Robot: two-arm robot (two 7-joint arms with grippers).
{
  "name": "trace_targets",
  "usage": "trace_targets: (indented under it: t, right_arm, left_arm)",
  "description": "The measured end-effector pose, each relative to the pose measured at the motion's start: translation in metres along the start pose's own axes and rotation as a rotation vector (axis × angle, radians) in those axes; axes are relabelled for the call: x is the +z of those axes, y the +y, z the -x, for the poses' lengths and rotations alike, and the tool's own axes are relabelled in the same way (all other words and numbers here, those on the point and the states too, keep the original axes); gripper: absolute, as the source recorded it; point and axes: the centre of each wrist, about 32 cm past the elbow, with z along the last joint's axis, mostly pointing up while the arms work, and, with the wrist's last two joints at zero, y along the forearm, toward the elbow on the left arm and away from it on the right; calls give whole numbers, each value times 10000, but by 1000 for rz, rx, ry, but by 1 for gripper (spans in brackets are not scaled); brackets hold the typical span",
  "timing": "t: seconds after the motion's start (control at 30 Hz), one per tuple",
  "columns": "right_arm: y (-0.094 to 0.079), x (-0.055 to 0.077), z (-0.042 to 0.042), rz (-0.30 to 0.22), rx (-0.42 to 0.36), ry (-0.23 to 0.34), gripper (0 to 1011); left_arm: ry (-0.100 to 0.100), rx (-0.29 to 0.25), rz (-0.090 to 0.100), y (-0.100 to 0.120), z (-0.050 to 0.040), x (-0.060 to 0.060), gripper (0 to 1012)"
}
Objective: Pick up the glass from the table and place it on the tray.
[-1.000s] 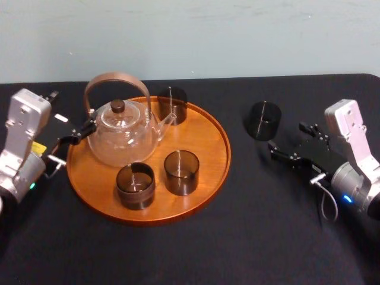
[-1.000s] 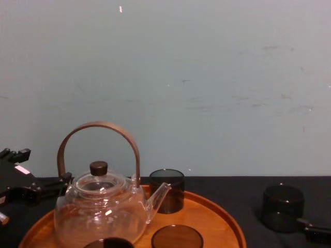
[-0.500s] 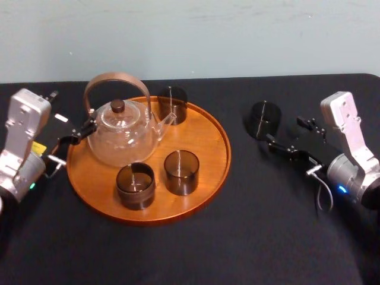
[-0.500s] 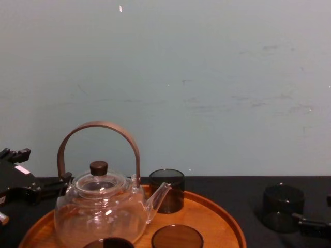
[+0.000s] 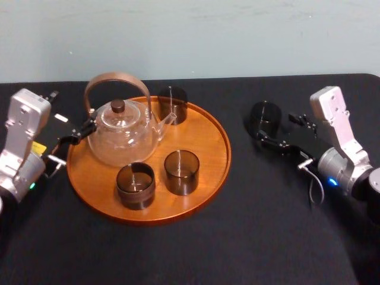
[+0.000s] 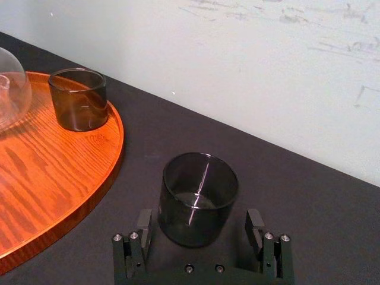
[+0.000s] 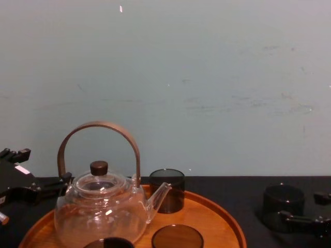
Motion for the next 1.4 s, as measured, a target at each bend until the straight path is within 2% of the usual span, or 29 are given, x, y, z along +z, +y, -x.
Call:
trace_targets:
  t: [0.37, 1.0, 1.4]
  right_arm:
    - [200, 40, -19, 9, 8, -9, 1002]
    - [440, 58, -56, 22, -1, -15, 1002]
    - [456, 59, -58, 22, -4, -15, 1002]
  left_arm:
    - [0, 0, 0, 0, 0, 0, 1009]
    - [0, 0, 0, 0, 0, 0, 1009]
    - [0, 0, 0, 0, 0, 0, 1010]
